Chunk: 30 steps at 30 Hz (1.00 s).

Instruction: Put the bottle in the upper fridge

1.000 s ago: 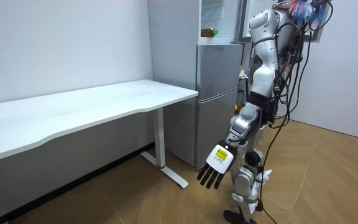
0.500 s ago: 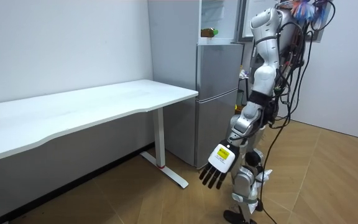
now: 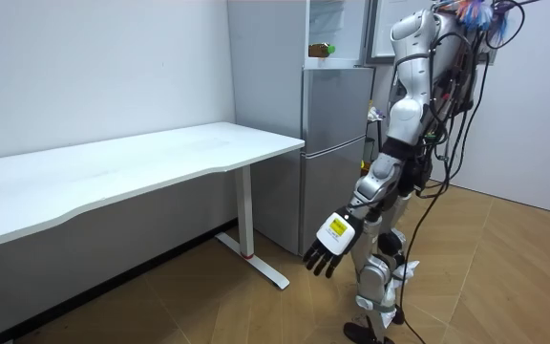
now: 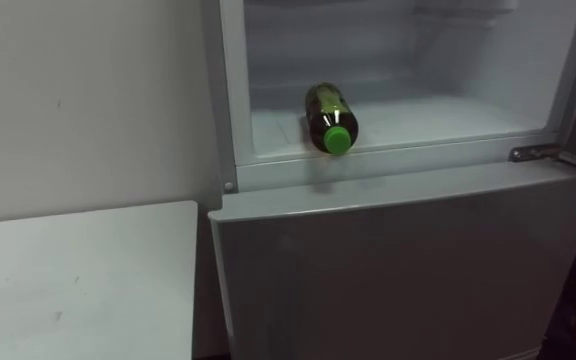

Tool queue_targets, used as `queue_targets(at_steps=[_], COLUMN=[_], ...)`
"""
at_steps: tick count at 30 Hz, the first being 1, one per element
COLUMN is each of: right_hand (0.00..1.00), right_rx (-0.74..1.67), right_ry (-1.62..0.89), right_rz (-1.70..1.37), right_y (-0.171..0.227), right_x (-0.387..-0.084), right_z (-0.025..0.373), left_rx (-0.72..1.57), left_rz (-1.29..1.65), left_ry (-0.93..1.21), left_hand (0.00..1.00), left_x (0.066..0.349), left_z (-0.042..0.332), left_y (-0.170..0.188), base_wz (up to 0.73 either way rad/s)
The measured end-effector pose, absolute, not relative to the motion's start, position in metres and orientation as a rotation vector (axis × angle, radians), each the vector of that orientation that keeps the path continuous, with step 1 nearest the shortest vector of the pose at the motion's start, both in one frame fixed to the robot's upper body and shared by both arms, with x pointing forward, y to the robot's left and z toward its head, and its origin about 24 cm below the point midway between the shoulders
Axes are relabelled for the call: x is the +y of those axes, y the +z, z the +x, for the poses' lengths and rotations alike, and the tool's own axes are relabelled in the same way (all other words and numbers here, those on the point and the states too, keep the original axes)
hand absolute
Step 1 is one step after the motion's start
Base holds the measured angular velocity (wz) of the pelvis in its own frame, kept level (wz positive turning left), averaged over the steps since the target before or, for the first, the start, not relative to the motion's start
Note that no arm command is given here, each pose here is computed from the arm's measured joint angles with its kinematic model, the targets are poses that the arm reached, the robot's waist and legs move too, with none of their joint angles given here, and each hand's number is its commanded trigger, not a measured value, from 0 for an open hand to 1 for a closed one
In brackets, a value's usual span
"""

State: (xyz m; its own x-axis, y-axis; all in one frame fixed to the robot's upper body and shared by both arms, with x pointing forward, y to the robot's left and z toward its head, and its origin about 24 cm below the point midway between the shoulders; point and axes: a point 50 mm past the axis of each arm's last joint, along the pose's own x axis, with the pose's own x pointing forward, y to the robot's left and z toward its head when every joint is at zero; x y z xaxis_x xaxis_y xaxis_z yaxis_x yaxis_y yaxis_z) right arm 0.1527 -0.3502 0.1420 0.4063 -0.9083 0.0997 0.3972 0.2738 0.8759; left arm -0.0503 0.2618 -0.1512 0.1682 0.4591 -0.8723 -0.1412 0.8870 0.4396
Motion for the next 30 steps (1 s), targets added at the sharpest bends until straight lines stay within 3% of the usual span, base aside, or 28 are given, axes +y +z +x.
queue_targets(at_steps=[30], right_hand=[0.0], right_rx=[-0.628], right_ry=[-0.795], right_rz=[0.846], right_y=[0.131], right_x=[-0.296], right_z=[0.179], left_rx=[1.312], left_rz=[0.313], left_ry=[0.323], left_hand=[0.0], left_x=[0.249], left_z=[-0.041], left_y=[-0.157], base_wz=[-0.02])
